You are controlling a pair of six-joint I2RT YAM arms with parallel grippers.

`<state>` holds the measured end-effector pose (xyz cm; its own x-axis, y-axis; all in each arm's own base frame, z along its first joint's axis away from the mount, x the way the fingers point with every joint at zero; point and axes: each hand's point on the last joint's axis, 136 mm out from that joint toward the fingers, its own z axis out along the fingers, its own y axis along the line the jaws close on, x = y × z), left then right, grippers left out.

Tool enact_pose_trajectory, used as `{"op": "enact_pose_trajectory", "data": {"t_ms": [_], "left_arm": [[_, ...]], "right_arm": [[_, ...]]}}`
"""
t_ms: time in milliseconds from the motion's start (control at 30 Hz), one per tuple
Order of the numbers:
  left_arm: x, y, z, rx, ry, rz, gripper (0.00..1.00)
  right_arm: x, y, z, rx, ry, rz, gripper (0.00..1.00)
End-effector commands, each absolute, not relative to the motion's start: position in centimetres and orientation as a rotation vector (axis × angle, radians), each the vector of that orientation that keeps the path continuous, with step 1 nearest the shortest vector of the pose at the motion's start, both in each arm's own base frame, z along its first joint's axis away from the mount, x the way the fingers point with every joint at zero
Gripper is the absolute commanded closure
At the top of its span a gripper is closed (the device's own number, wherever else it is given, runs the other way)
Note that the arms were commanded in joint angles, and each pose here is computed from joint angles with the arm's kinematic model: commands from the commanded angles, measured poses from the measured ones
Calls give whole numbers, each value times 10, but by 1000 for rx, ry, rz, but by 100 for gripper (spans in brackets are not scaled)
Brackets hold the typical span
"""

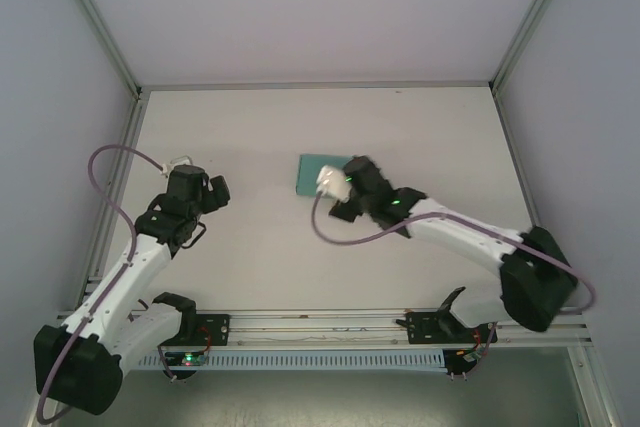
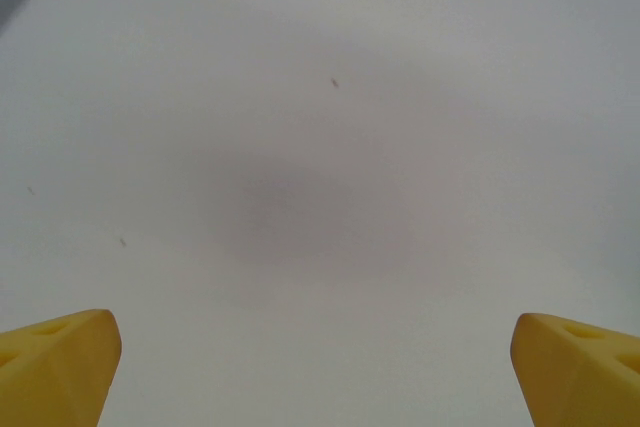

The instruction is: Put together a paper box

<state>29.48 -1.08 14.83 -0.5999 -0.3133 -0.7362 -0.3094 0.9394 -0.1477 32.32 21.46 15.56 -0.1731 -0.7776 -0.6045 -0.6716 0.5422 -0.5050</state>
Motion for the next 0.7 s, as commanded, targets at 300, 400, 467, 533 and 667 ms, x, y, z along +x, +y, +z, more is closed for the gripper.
{"op": "enact_pose_trajectory", "data": {"t_ms": [300, 400, 467, 533, 667], "left_arm": [[368, 44, 113, -329, 1928, 130, 0], [387, 38, 109, -260, 1969, 116, 0], [393, 36, 101, -236, 1939, 100, 0], [394, 21, 88, -150, 1934, 64, 0], [388, 28, 92, -191, 1863, 72, 0]], "right_arm": [[355, 35, 166, -137, 1744, -45, 2], [357, 29, 146, -125, 1762, -72, 2], [361, 28, 143, -122, 1721, -61, 2], [372, 24, 131, -99, 1755, -71, 2], [392, 0, 119, 20, 1756, 16, 1]]}}
